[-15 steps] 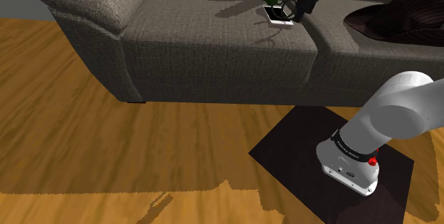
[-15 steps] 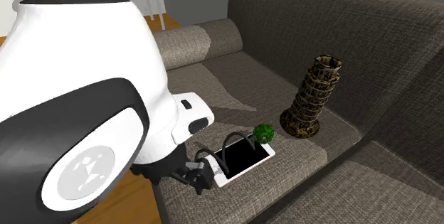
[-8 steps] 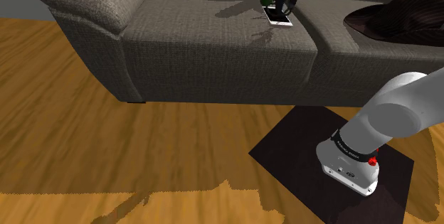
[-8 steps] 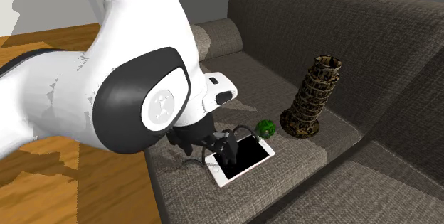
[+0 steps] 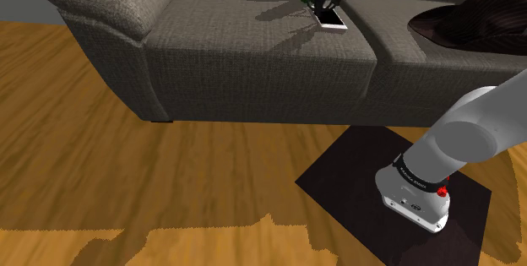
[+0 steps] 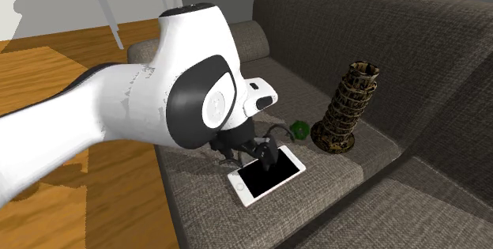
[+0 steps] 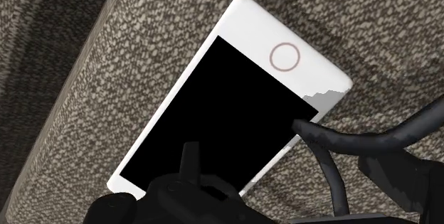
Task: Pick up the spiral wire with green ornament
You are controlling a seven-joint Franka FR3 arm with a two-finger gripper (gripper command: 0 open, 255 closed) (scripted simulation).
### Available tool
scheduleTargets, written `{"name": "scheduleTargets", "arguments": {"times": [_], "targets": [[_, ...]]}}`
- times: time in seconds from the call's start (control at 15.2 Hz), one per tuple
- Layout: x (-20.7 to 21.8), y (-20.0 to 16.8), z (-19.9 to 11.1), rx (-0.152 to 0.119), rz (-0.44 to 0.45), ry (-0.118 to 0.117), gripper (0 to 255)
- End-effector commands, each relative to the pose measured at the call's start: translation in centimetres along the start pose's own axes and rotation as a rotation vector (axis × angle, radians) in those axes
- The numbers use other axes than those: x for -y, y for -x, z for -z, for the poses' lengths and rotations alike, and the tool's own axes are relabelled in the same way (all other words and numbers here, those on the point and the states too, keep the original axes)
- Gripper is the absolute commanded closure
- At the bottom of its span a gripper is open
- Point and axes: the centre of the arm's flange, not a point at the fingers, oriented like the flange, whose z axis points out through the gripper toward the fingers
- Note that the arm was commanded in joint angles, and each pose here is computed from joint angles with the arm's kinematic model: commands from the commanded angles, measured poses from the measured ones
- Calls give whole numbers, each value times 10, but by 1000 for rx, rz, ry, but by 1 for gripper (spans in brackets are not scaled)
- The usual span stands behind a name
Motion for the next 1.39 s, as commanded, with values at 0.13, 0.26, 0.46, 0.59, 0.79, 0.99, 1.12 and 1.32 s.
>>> {"name": "scheduleTargets", "arguments": {"times": [0.13, 0.26, 0.46, 0.59, 0.79, 0.99, 1.12, 1.32], "targets": [[4, 2, -18, -1, 0, 0, 0], [4, 2, -18, -1, 0, 0, 0], [4, 2, -18, -1, 0, 0, 255], [4, 2, -18, -1, 0, 0, 255], [4, 3, -18, -1, 0, 0, 255], [3, 2, -13, -1, 0, 0, 255], [1, 1, -2, -1, 0, 0, 255], [-3, -1, 13, -1, 0, 0, 255]]}}
